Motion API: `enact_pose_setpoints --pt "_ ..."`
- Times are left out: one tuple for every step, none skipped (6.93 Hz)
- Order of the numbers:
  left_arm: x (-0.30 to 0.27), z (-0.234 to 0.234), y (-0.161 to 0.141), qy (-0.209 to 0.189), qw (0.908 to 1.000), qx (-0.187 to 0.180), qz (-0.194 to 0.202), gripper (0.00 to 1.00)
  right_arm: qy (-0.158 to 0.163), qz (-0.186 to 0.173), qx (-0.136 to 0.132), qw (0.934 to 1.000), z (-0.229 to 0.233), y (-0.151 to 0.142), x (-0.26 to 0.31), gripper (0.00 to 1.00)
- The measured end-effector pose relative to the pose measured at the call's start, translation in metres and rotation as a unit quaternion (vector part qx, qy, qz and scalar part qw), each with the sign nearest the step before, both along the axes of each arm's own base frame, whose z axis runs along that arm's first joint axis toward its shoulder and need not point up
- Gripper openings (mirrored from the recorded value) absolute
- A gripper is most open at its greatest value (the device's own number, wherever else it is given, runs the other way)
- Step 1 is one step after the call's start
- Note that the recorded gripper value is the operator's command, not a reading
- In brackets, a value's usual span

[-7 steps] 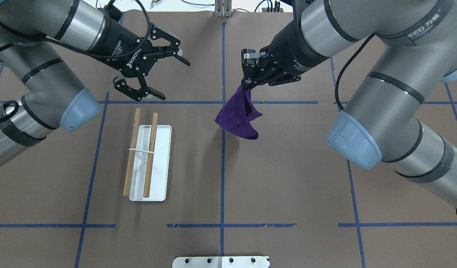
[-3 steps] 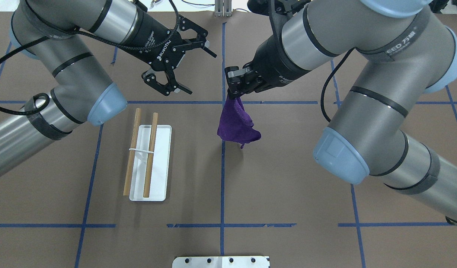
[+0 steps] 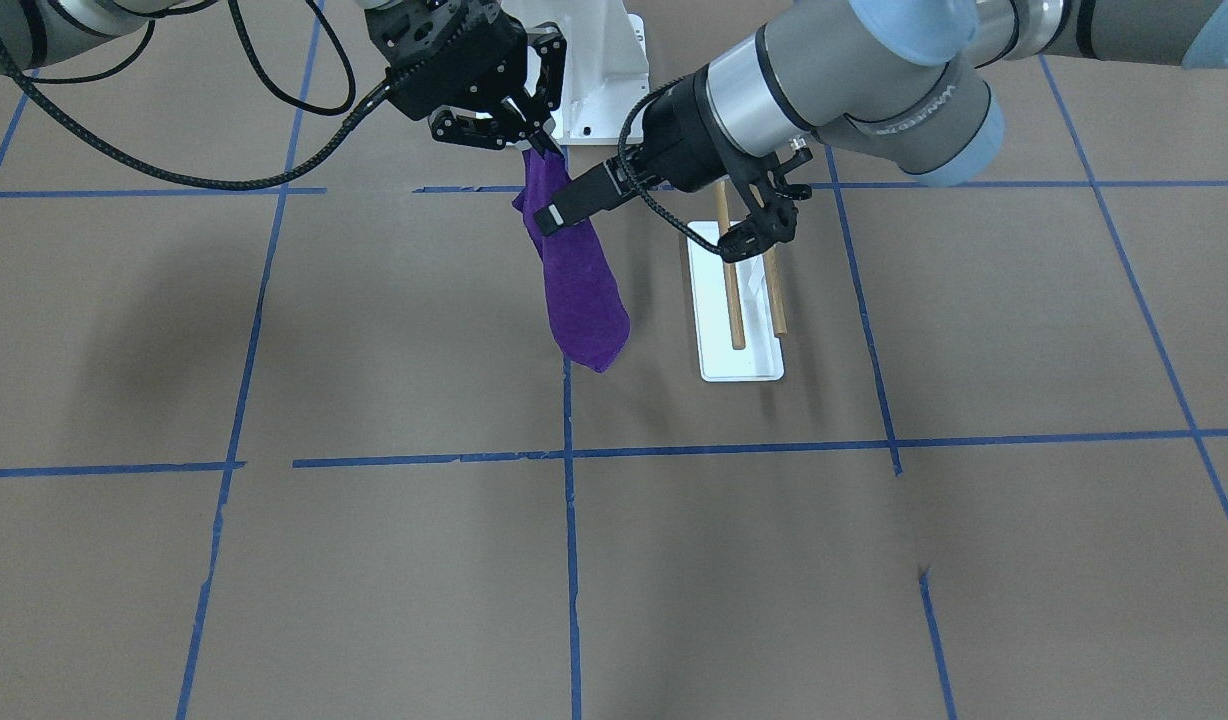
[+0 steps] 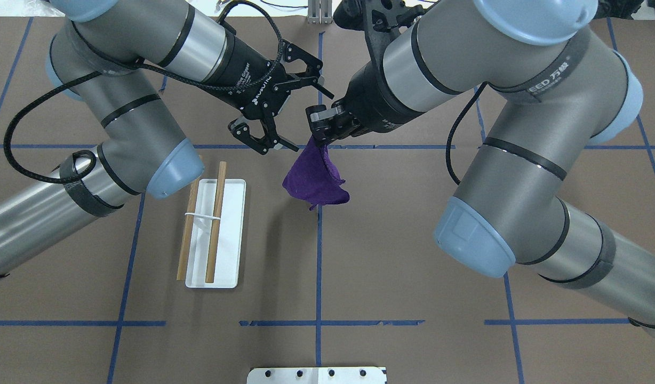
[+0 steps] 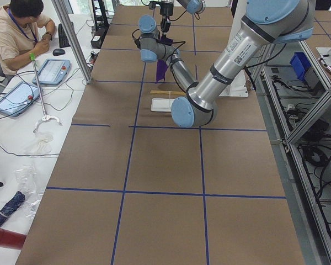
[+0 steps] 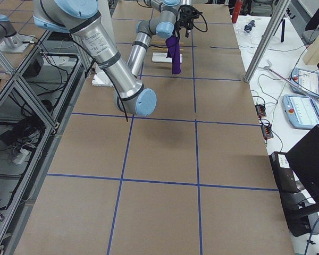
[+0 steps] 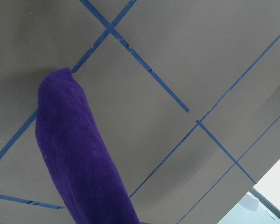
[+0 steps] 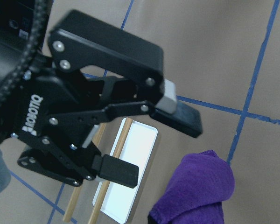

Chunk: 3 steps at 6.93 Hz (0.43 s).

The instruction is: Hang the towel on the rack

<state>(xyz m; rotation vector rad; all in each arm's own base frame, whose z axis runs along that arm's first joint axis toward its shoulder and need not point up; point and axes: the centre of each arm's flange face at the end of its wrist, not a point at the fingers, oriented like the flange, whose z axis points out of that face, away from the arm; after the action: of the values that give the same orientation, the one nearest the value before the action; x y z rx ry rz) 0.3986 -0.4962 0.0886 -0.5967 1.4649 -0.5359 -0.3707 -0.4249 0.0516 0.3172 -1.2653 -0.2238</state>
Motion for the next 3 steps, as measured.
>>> enact_pose_setpoints --pt "0.0067 -0.0015 0.0049 0.000 1.0000 -0.004 0.003 0.47 0.001 -0.001 0.002 1.0000 0.0002 0.0004 -0.0015 0.00" --pt "0.0100 -0.0014 0.0072 0.000 1.0000 -0.008 0.005 0.13 0.002 -0.002 0.004 1.0000 0.0004 0.0002 -0.0024 0.00" --pt "0.0111 -0.0010 0.0078 -0.001 0.9999 -0.011 0.005 0.00 0.003 -0.003 0.004 1.0000 0.0012 -0.0005 -0.0036 0.00"
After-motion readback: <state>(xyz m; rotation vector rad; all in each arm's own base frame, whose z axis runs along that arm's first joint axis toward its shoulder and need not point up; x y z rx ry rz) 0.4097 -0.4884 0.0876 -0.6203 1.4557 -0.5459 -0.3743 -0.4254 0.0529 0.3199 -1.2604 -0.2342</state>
